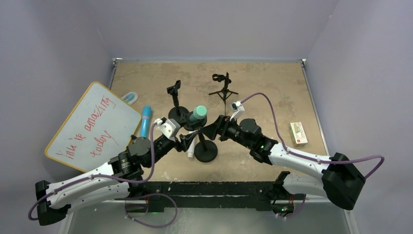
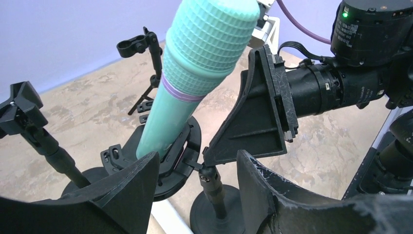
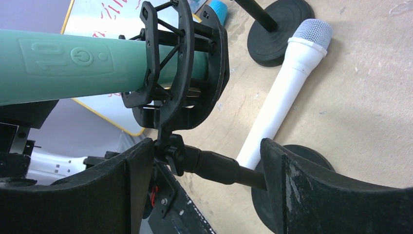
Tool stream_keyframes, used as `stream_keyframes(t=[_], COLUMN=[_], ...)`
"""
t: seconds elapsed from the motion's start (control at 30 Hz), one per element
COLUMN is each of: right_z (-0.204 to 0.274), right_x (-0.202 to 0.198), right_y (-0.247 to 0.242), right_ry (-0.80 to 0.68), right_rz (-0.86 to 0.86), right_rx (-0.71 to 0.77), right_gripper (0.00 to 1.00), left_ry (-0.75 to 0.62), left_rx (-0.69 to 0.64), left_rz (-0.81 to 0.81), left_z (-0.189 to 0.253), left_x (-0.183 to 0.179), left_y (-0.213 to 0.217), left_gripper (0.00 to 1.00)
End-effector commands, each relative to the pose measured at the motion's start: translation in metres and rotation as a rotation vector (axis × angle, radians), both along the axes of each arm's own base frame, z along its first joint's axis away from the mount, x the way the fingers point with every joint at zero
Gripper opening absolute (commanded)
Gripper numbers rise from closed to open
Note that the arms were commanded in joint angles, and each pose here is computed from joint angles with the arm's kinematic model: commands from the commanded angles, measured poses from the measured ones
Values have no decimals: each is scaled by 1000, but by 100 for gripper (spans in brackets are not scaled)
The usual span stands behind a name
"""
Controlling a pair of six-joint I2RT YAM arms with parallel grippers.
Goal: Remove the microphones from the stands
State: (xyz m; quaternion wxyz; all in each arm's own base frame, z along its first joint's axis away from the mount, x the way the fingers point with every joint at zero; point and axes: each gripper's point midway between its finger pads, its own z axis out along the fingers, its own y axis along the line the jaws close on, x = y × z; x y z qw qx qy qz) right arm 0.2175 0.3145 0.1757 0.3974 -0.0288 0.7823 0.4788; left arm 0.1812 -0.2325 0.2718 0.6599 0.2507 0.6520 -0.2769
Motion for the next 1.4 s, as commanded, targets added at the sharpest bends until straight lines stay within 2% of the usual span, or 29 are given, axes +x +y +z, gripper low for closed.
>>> stream_keyframes(t=[0.0, 0.37, 0.53, 0.63, 0.73, 0.8, 0.9, 1.23, 1.37], right_z=[-66, -70, -76, -77, -79, -79, -77, 14, 17], right_x=[-14, -10, -13, -14, -16, -17, -19, -22, -15], right_y=[-21, -20, -23, -25, -28, -30, -31, -8, -8], right_ry=[107, 97, 108, 111, 117, 121, 124, -114, -120], right_rz=[17, 11, 15, 12, 6, 4, 1, 135, 107], right_rx=[-212, -223, -243, -249, -253, -251, -241, -74, -91], right_gripper=[80, 80, 80, 80, 80, 80, 80, 84, 85], left_ry=[-62, -234, -264, -260, -259, -255, -257, -235, -222], left_rx=[11, 30, 50, 58, 44, 32, 20, -2, -19], left_rz=[-42, 1, 21, 38, 53, 72, 69, -18, -27], left_z=[8, 20, 27, 25, 25, 26, 29, 28, 27], left_x=[-1, 11, 22, 31, 38, 42, 43, 32, 31], left_y=[-11, -11, -25, -34, -40, -41, -44, -57, -59], left_gripper=[57, 59, 60, 53, 32, 23, 2, 0, 0])
